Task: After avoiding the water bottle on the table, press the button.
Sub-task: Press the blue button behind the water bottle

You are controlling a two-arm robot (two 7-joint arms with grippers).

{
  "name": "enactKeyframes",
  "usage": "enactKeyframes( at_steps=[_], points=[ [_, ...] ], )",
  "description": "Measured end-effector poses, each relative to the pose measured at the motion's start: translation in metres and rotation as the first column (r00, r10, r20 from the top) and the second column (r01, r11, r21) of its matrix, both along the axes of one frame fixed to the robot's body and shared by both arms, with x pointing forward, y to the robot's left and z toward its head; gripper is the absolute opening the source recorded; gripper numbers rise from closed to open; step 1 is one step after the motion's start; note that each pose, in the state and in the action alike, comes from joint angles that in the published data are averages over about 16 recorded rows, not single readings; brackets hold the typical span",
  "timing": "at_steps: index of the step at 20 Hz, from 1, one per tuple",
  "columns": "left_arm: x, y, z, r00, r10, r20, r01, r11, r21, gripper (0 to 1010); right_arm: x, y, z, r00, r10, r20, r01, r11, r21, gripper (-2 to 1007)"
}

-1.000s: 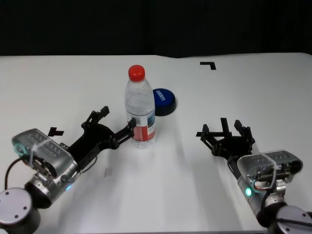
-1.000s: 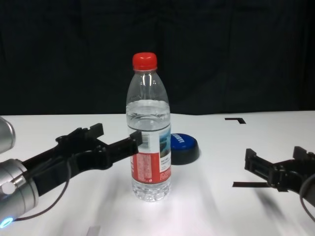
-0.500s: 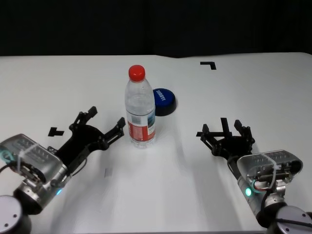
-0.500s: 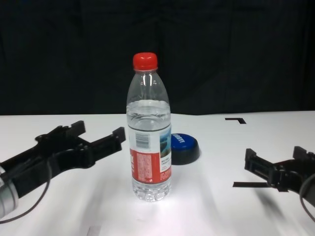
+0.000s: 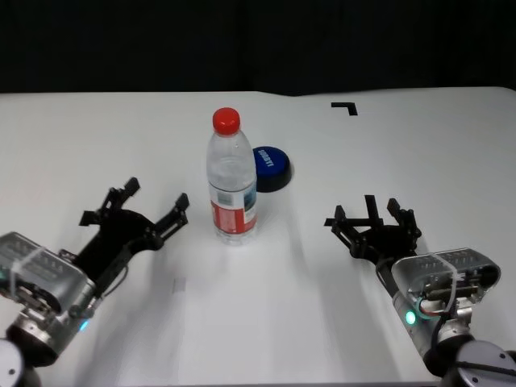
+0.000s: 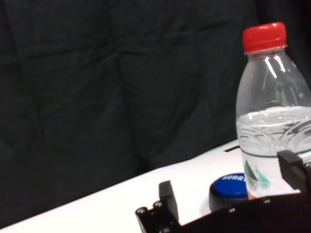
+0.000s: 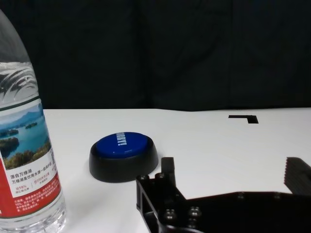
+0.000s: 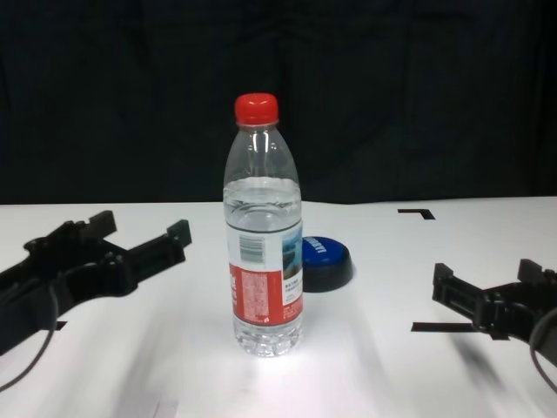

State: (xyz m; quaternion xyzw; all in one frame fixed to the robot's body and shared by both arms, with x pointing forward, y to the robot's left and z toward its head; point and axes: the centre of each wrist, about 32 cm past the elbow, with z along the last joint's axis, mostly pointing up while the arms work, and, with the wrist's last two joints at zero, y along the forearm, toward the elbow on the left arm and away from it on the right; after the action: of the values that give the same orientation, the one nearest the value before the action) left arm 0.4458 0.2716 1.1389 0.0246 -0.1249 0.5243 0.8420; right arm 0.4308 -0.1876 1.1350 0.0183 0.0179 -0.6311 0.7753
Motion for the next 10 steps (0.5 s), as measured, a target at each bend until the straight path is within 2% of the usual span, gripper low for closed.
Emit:
enactKeyframes(
  at_steps=[5, 10],
  points=[
    [-0.0085, 0.0023, 0.0010, 0.9982, 0.058, 0.015, -0.058, 0.998, -0.009, 1003, 0.0000, 0.0000, 0.0000, 1.0000, 0.000, 0.000, 0.000, 1.0000, 0.000, 1003],
    [-0.0169, 0.0046, 0.0016, 0.9916, 0.127, 0.028, -0.126, 0.992, -0.019, 1003, 0.0000, 0.0000, 0.0000, 1.0000, 0.000, 0.000, 0.000, 1.0000, 0.000, 1003]
  ],
)
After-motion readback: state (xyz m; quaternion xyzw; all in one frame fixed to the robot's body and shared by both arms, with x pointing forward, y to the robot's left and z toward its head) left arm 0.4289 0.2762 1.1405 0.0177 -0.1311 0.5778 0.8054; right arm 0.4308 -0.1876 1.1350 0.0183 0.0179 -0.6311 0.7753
